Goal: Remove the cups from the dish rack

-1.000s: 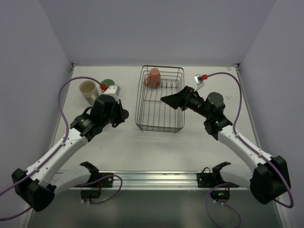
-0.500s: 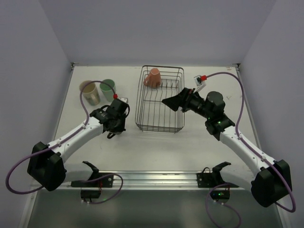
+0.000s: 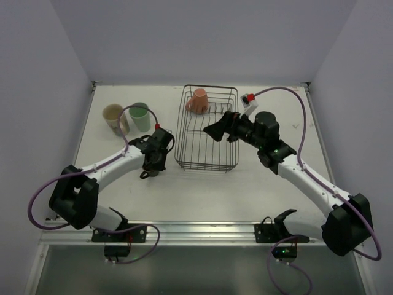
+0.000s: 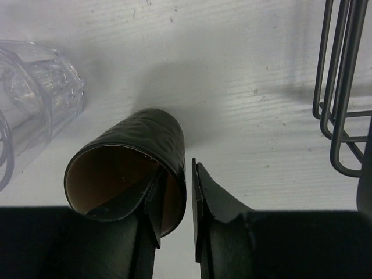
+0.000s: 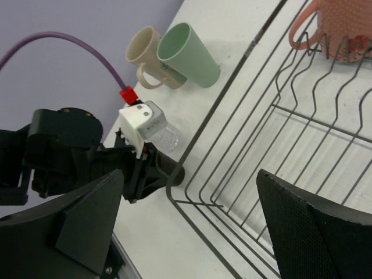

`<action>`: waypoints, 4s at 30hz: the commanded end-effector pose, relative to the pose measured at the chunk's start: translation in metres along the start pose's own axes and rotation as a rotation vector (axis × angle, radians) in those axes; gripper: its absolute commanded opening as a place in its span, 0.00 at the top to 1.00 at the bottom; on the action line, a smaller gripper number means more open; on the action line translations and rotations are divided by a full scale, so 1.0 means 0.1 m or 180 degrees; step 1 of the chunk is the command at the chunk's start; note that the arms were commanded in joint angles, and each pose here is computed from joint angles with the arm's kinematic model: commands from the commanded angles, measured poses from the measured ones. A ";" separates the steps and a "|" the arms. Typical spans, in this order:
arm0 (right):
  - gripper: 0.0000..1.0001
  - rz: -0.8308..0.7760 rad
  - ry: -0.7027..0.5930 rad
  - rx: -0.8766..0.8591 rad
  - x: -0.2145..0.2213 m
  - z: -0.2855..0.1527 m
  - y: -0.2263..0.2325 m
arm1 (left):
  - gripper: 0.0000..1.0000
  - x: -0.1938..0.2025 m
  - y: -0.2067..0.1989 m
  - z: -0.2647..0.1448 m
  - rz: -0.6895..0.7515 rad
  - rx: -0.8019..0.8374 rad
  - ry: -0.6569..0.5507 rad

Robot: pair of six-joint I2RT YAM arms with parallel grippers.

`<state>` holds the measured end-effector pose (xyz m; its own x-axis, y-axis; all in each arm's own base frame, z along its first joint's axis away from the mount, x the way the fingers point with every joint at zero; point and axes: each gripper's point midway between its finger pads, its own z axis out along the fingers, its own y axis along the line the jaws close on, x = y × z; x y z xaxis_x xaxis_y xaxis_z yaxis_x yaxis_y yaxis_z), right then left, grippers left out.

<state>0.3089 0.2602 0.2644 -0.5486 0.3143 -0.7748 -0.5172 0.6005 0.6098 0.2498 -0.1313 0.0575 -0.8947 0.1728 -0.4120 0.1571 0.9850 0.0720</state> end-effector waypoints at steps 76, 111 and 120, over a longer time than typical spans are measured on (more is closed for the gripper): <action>0.70 0.0096 -0.0907 0.1072 -1.59 1.81 -1.18 | 0.13 -1.39 -0.64 -1.88 -0.0437 0.2013 -0.2689; 0.01 -0.1698 0.0909 0.1403 -0.39 1.85 -1.70 | 0.19 -1.52 -0.45 -2.05 -0.0580 0.1781 -0.2994; 0.09 -0.1727 0.0880 0.1397 -0.35 1.87 -1.68 | 0.19 -1.51 -0.39 -2.08 -0.0574 0.1707 -0.3057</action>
<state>0.5324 0.2892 0.1318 -0.5251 -0.2806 -0.8034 -0.4923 0.8702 0.0179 0.2910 -0.2006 0.3025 -0.2926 -0.2821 -0.9137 0.4327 0.8130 -0.3896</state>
